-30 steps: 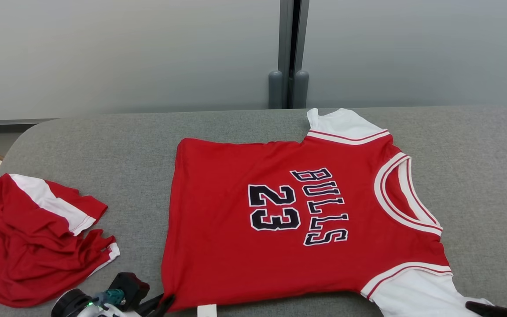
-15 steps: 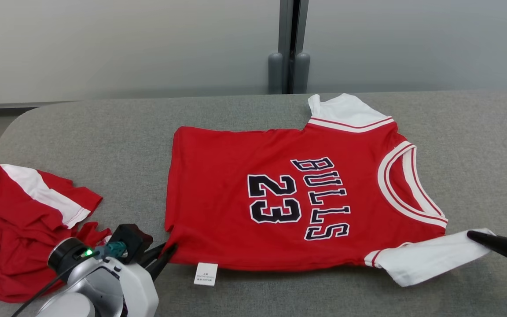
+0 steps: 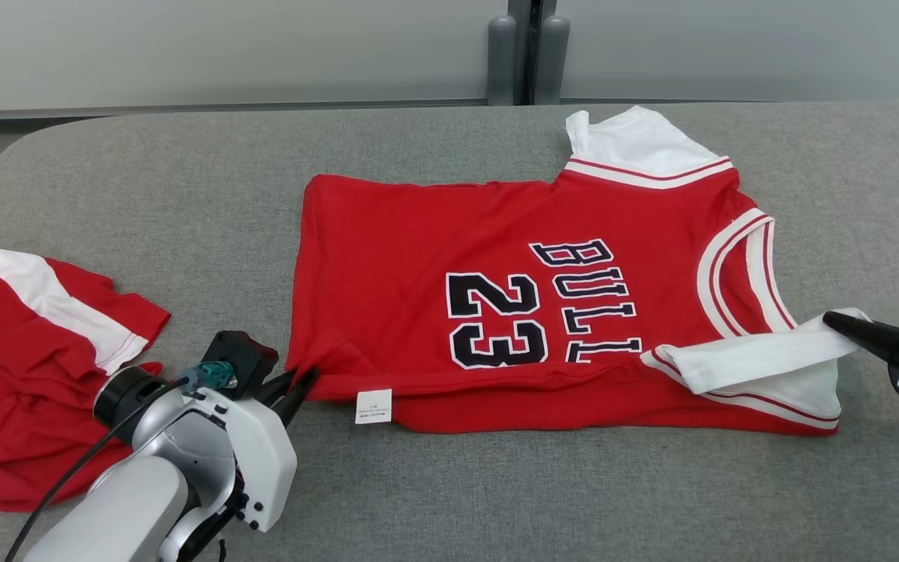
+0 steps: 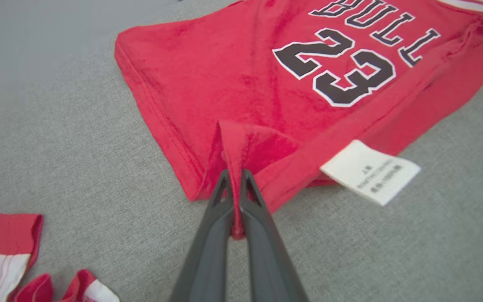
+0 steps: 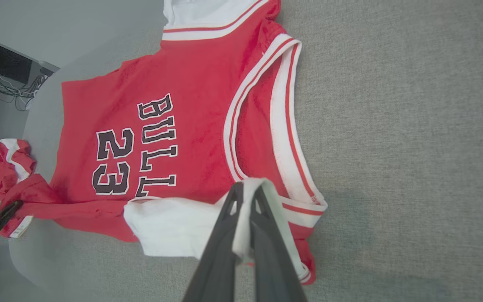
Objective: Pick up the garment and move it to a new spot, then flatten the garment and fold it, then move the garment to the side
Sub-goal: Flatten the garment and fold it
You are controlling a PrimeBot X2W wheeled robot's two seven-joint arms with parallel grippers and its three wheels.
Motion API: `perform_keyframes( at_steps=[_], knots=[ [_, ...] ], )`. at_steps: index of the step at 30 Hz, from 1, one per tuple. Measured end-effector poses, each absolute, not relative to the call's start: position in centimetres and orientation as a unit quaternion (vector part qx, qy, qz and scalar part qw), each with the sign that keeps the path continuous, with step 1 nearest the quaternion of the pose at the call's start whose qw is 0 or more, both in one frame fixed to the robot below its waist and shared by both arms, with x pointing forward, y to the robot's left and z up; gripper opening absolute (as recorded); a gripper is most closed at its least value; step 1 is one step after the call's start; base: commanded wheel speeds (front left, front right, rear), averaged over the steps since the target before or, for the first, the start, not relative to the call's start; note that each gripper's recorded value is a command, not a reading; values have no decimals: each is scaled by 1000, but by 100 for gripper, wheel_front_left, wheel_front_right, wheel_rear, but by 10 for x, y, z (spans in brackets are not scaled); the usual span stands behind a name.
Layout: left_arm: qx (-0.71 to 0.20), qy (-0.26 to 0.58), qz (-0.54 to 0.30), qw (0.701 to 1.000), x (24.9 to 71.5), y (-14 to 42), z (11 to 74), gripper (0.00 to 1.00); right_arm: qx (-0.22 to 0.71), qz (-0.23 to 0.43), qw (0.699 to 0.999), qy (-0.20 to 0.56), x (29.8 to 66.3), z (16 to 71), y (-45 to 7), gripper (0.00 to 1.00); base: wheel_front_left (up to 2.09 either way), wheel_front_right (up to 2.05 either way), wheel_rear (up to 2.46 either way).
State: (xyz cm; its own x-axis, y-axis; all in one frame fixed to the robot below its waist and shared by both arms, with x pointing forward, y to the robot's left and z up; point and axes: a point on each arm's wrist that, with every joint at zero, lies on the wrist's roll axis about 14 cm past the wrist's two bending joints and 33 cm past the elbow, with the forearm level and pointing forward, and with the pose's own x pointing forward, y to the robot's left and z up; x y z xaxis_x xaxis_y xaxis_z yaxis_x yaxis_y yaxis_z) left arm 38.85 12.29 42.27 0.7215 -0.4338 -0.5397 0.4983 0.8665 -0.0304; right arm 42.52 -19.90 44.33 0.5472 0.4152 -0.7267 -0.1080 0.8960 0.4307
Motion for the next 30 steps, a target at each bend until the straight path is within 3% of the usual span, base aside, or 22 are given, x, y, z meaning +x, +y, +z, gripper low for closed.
perform_keyframes(
  at_steps=[13,30],
  knots=[
    [64,295,-233,924,409,127,405,0,166,141,881,420,463,440,-198,0,0,0,0],
    [66,319,-220,920,423,132,393,0,160,140,895,391,484,434,-195,0,0,0,0]
  ],
)
